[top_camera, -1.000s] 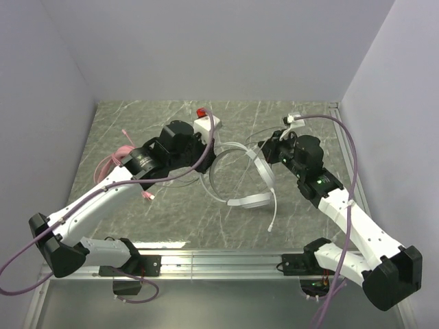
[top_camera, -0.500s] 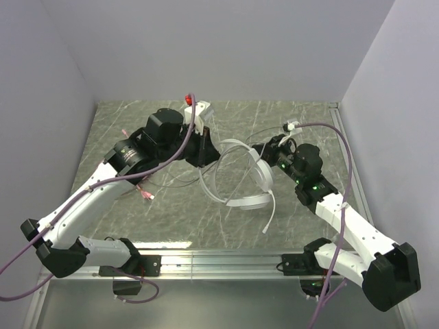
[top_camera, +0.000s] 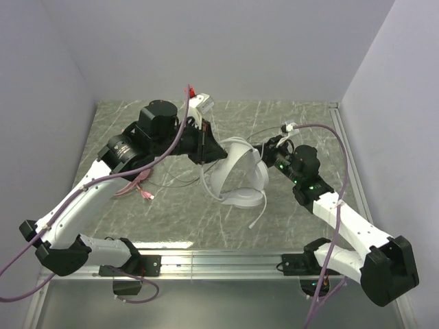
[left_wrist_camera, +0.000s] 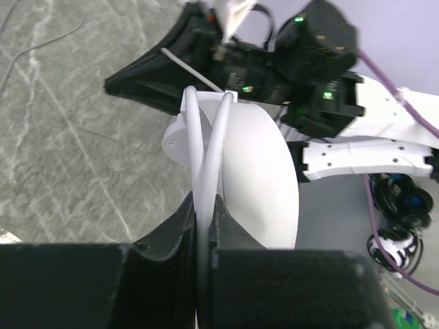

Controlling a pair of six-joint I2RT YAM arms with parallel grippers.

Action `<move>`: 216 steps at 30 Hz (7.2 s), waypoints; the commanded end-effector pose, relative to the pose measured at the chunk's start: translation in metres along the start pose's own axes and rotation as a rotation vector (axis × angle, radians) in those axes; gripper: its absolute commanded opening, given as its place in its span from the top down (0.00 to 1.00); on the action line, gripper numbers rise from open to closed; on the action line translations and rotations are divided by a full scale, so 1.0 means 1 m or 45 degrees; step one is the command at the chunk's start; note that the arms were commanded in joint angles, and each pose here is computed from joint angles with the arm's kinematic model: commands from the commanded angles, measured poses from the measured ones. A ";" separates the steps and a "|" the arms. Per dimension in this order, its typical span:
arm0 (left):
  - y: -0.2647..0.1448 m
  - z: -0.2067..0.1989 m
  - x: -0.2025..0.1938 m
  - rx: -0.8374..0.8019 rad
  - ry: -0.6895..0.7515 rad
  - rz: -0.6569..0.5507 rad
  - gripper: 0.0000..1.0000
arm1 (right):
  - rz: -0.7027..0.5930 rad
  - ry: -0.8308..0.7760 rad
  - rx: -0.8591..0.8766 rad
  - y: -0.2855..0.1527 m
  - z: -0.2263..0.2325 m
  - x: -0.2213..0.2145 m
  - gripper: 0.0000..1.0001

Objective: Wrap the headphones
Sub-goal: Wrap the headphone cable with the right arm

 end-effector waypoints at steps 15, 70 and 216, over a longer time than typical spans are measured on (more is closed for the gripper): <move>-0.021 -0.061 0.021 -0.387 -0.034 -0.033 1.00 | -0.062 0.053 0.007 0.001 -0.010 -0.008 0.87; 0.079 0.089 -0.059 0.209 -0.197 0.205 1.00 | 0.033 0.261 0.030 0.003 0.006 -0.013 0.95; -0.067 0.212 0.099 0.745 -0.513 -1.163 1.00 | 0.208 0.453 0.638 -0.016 0.171 -0.100 0.92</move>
Point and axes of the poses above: each gripper's point midway between its finger pads, its own y axis out along the fingers, its own z axis along the line the jaws close on, x = y × z, the point moved 1 cm from there along -y, back along the fingers, and after that the axes turned 6 degrees about y, right-handed, at the moved point
